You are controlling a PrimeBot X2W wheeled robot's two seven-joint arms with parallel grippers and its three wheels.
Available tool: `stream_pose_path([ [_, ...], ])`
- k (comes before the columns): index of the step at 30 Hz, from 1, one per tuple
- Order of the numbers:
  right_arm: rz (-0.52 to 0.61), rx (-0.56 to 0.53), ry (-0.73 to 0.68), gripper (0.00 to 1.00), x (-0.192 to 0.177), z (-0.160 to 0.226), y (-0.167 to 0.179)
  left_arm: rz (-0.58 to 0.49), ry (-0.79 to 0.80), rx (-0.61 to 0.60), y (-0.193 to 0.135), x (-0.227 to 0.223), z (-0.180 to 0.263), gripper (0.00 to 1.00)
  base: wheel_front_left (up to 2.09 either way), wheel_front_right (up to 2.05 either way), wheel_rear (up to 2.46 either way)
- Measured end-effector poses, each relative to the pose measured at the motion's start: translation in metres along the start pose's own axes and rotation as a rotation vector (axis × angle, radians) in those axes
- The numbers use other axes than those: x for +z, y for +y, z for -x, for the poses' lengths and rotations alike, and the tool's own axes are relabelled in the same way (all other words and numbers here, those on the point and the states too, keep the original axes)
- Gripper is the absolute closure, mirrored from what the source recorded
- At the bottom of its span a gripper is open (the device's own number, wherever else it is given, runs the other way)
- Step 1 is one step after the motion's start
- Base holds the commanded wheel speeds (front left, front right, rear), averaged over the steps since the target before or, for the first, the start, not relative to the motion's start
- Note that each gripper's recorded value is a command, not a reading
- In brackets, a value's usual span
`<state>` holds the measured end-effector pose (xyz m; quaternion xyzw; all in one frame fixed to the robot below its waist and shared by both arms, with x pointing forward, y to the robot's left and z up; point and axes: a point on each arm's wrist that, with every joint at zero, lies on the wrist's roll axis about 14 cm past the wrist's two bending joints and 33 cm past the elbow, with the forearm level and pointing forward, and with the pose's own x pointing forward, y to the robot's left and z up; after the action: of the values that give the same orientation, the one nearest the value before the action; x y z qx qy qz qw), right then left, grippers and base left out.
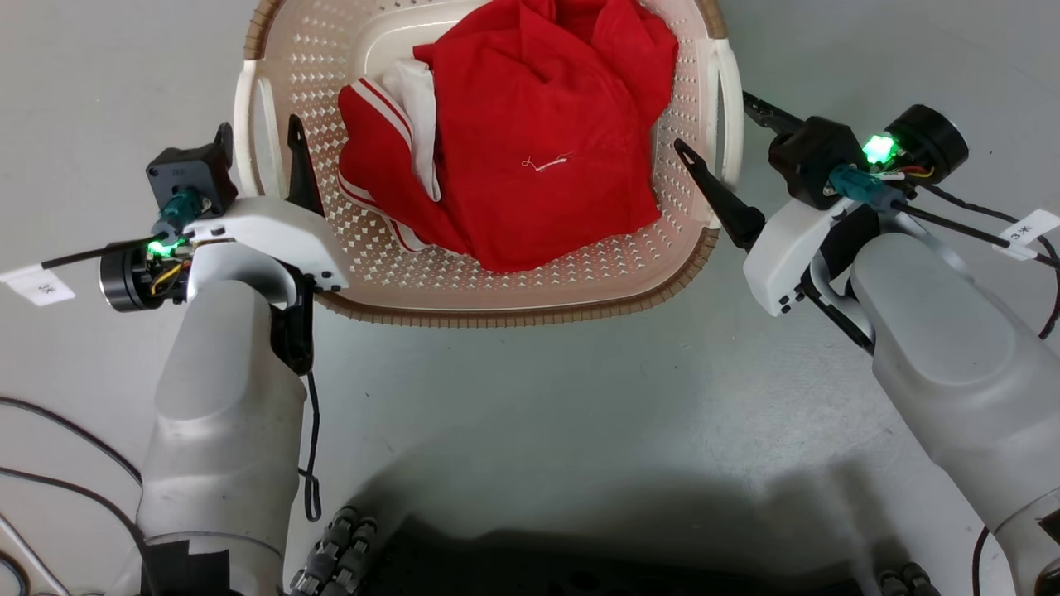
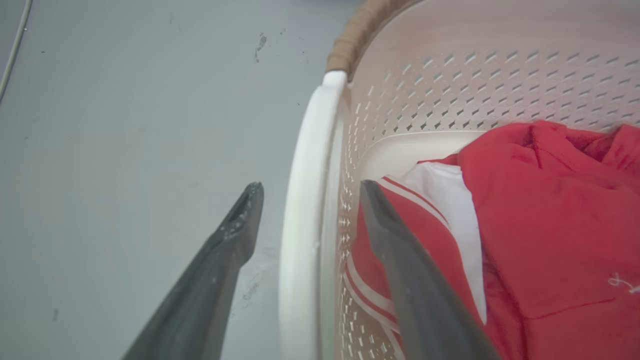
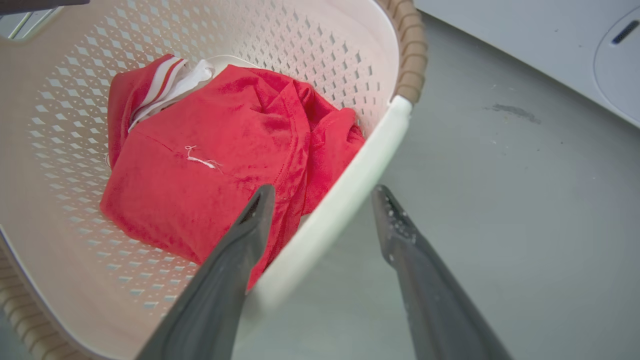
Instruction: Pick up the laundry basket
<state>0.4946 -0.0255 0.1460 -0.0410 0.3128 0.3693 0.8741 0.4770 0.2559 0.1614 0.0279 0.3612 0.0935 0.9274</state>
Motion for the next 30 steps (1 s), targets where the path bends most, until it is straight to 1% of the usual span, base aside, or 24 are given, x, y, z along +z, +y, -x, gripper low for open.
stream_pose_path([
  [8,-0.010,0.013,0.056,0.00,-0.017,-0.002,0.004,0.001,0.053,-0.017,-0.006,-0.016,-0.001,0.00,0.00,0.00,0.00],
  [11,-0.015,0.016,0.060,0.00,-0.018,-0.004,0.005,0.010,0.064,-0.020,-0.008,-0.019,-0.002,0.00,0.00,0.00,0.00],
  [21,-0.006,0.020,0.073,0.00,-0.019,-0.003,0.005,0.022,0.046,-0.030,-0.010,-0.011,-0.001,0.00,0.00,0.00,0.00],
  [30,0.000,0.019,0.091,0.00,-0.021,0.001,0.005,0.010,0.036,-0.051,-0.010,-0.005,0.000,0.00,0.00,0.00,0.00],
])
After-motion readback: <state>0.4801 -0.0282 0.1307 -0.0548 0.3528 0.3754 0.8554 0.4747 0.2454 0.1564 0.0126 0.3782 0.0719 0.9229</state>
